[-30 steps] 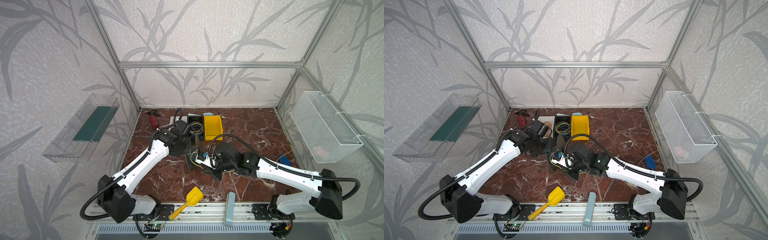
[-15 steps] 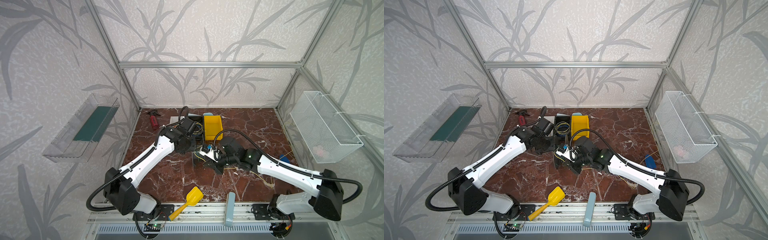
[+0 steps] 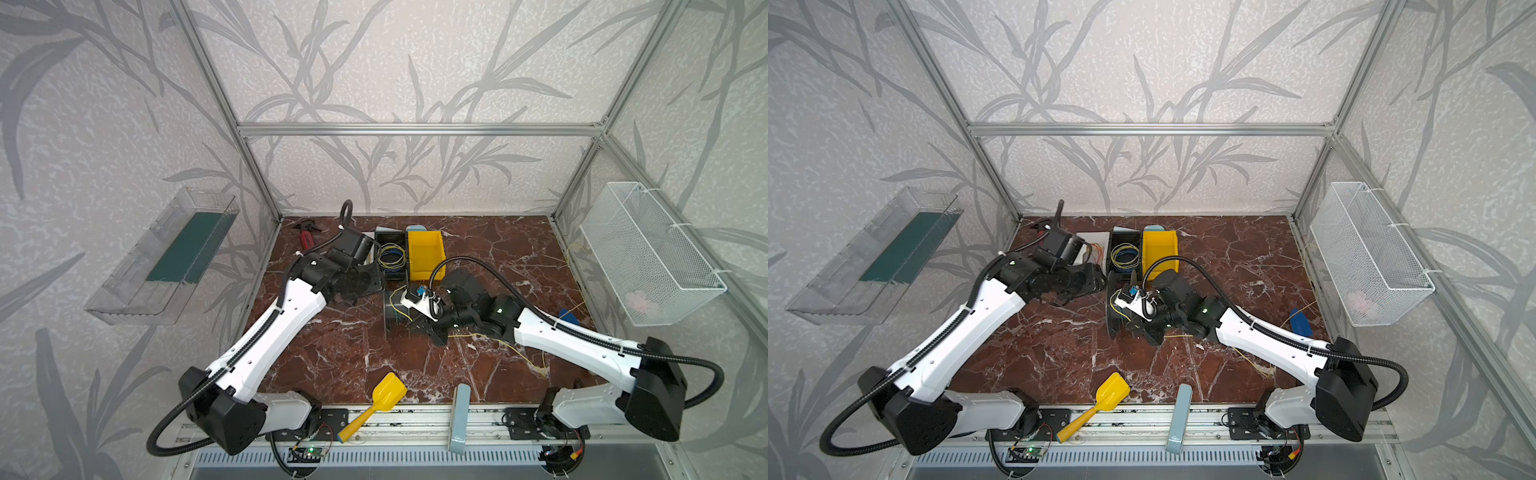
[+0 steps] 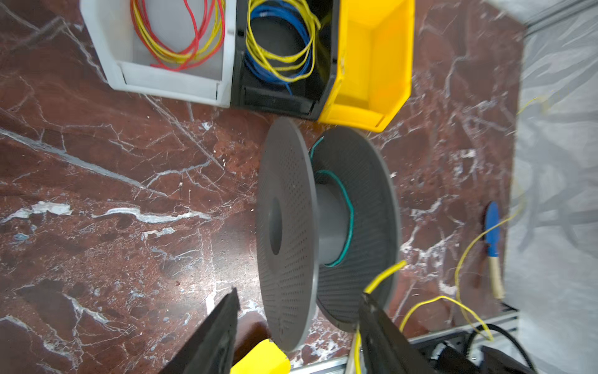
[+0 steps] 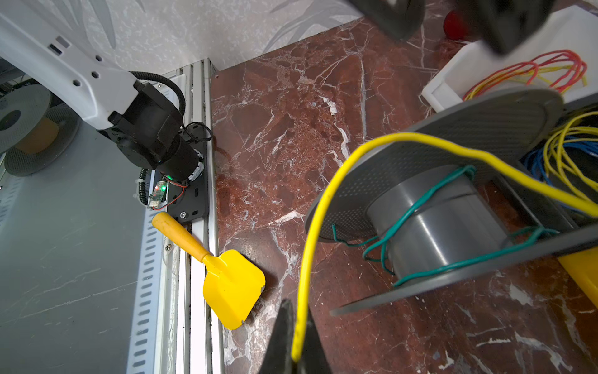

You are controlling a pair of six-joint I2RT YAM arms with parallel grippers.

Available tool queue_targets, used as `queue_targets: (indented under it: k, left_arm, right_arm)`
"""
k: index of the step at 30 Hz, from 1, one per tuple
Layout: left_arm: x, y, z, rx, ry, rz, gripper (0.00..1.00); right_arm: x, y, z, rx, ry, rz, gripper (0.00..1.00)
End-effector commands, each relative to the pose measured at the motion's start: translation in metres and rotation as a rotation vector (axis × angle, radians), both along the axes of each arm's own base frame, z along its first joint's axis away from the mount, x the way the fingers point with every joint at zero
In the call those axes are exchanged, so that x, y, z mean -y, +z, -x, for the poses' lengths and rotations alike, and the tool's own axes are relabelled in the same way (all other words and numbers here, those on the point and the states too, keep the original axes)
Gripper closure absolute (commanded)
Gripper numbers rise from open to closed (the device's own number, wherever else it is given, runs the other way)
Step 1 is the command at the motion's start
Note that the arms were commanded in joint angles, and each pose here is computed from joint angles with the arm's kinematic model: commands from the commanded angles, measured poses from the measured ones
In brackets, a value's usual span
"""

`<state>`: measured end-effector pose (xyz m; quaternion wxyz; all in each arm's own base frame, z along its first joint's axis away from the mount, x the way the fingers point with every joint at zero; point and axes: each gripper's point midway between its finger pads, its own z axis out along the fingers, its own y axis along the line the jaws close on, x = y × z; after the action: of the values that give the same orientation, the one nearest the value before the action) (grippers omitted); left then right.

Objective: Wrap the cables

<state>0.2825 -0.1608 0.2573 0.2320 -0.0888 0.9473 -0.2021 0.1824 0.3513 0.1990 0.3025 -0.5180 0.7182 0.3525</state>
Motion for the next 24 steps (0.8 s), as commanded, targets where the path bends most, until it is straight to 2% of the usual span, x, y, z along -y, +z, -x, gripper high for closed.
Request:
queue_targets:
  k: [1, 6, 12, 17, 19, 23, 24]
  left_arm:
    - [0.001, 0.027, 0.021, -0.028, -0.112, 0.085, 0.45]
    - [0.028, 0.033, 0.039, -0.126, -0.292, 0.217, 0.52]
    - [0.046, 0.021, 0.044, -0.164, -0.361, 0.314, 0.54]
    - [0.065, 0.022, 0.051, -0.169, -0.423, 0.46, 0.54]
    - [0.067, 0.023, 0.052, -0.163, -0.435, 0.48, 0.55]
    - [0.067, 0.024, 0.052, -0.145, -0.435, 0.488, 0.65]
    - [0.067, 0.024, 0.051, -0.14, -0.429, 0.484, 0.71]
  right_arm:
    - [-0.002, 0.017, -0.002, 0.053, 0.019, -0.036, 1.0]
    - [-0.004, 0.041, 0.002, 0.125, 0.033, -0.064, 1.0]
    - [-0.008, 0.054, 0.013, 0.186, 0.055, -0.061, 1.0]
    - [-0.015, 0.057, 0.02, 0.221, 0.07, -0.046, 1.0]
    - [-0.017, 0.057, 0.02, 0.221, 0.072, -0.043, 1.0]
    - [-0.02, 0.057, 0.018, 0.224, 0.078, -0.04, 1.0]
    - [-0.021, 0.058, 0.019, 0.226, 0.082, -0.04, 1.0]
